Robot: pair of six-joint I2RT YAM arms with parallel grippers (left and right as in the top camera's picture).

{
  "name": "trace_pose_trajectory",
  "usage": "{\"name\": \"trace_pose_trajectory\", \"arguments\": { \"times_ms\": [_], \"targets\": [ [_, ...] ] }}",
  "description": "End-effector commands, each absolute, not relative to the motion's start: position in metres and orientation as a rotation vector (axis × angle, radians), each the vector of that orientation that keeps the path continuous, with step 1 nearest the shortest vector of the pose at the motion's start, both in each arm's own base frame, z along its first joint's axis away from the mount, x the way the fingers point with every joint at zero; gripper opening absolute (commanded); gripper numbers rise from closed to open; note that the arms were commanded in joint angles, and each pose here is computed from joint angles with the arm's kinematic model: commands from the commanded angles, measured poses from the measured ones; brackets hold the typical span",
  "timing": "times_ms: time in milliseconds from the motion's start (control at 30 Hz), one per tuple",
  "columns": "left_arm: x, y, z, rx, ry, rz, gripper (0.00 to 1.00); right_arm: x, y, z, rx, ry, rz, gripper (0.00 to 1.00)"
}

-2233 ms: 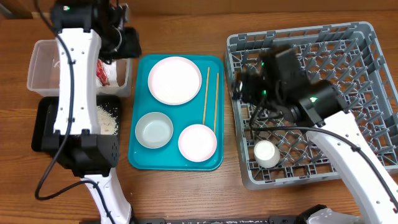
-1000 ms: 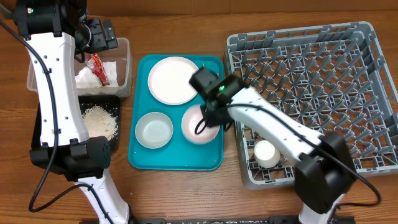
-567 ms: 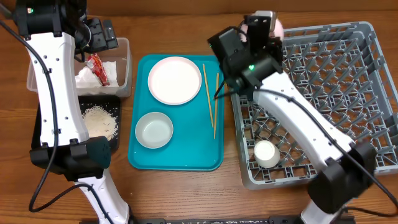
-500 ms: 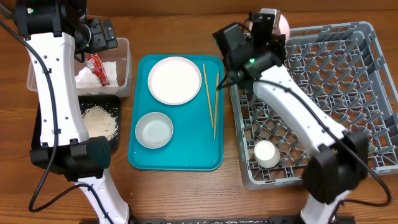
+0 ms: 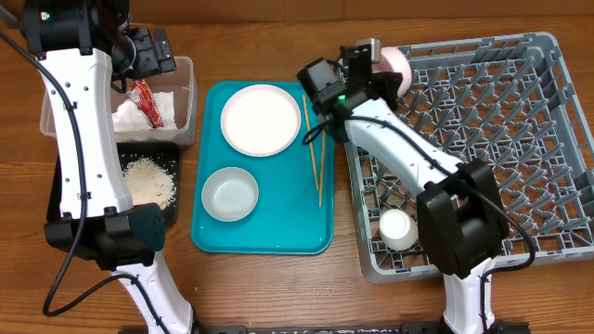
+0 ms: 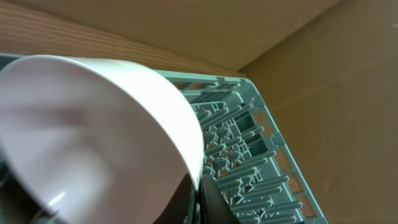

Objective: Sort waste into correct bins and load items into the dishwasher

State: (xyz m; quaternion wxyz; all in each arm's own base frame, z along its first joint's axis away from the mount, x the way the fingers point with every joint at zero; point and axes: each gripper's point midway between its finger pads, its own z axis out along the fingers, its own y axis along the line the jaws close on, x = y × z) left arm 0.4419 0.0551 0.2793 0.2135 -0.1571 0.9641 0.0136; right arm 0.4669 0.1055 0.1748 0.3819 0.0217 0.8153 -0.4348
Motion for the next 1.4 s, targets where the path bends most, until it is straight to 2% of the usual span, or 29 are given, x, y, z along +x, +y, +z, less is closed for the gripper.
{"name": "trace_pose_trajectory", "arguments": {
  "times_ms": [0, 67, 133, 300, 400, 433, 467, 500, 533, 567, 600, 633, 800, 867, 1000, 1033, 1133, 1200, 1300, 1367],
  "targets": [
    [0.44, 0.056, 0.294, -0.445, 2.631, 0.046, 1.0, 0.463, 0.117, 0.16, 0.004, 2.18, -1.02, 0.05],
    [0.44, 0.056, 0.294, -0.445, 2.631, 0.046, 1.0, 0.455, 0.127, 0.149, -0.058, 2.247, -0.984, 0.22],
    [0.44, 0.056, 0.294, -0.445, 2.631, 0.046, 1.0, 0.446, 0.142, 0.145, -0.101, 2.299, -0.918, 0.46],
    [0.44, 0.056, 0.294, -0.445, 2.631, 0.046, 1.0, 0.431, 0.18, 0.156, -0.127, 2.404, -0.692, 0.71],
    [0.44, 0.056, 0.294, -0.445, 2.631, 0.046, 1.0, 0.419, 0.224, 0.176, -0.155, 2.536, -0.315, 0.78],
    [0.44, 0.056, 0.294, -0.445, 2.631, 0.046, 1.0, 0.412, 0.25, 0.188, -0.18, 2.583, -0.075, 0.91],
    [0.44, 0.056, 0.294, -0.445, 2.631, 0.046, 1.0, 0.408, 0.261, 0.191, -0.198, 2.601, 0.021, 1.0],
    [0.44, 0.056, 0.294, -0.445, 2.631, 0.046, 1.0, 0.395, 0.29, 0.192, -0.268, 2.647, 0.249, 1.0],
    [0.44, 0.056, 0.294, -0.445, 2.631, 0.046, 1.0, 0.389, 0.299, 0.191, -0.299, 2.666, 0.327, 1.0],
    [0.44, 0.056, 0.294, -0.445, 2.631, 0.046, 1.0, 0.381, 0.311, 0.187, -0.329, 2.696, 0.422, 0.94],
    [0.44, 0.056, 0.294, -0.445, 2.631, 0.046, 1.0, 0.372, 0.325, 0.178, -0.367, 2.729, 0.512, 0.79],
    [0.44, 0.056, 0.294, -0.445, 2.631, 0.046, 1.0, 0.359, 0.343, 0.16, -0.417, 2.771, 0.617, 0.75],
    [0.44, 0.056, 0.294, -0.445, 2.631, 0.046, 1.0, 0.318, 0.38, 0.091, -0.373, 2.928, 0.667, 0.73],
    [0.44, 0.056, 0.294, -0.445, 2.631, 0.046, 1.0, 0.31, 0.385, 0.079, -0.347, 2.964, 0.657, 0.7],
    [0.44, 0.056, 0.294, -0.445, 2.631, 0.046, 1.0, 0.297, 0.392, 0.043, -0.273, 3.057, 0.616, 0.54],
    [0.44, 0.056, 0.294, -0.445, 2.631, 0.046, 1.0, 0.297, 0.39, 0.041, -0.241, 3.071, 0.612, 0.48],
    [0.44, 0.056, 0.294, -0.445, 2.631, 0.046, 1.0, 0.306, 0.382, 0.041, -0.146, 3.085, 0.618, 0.15],
    [0.44, 0.056, 0.294, -0.445, 2.631, 0.046, 1.0, 0.307, 0.382, 0.041, -0.141, 3.086, 0.616, 0.04],
    [0.44, 0.056, 0.294, -0.445, 2.631, 0.046, 1.0, 0.31, 0.38, 0.044, -0.136, 3.078, 0.602, 0.04],
    [0.44, 0.056, 0.294, -0.445, 2.631, 0.046, 1.0, 0.323, 0.367, 0.064, -0.108, 3.023, 0.494, 0.04]
  ]
}}
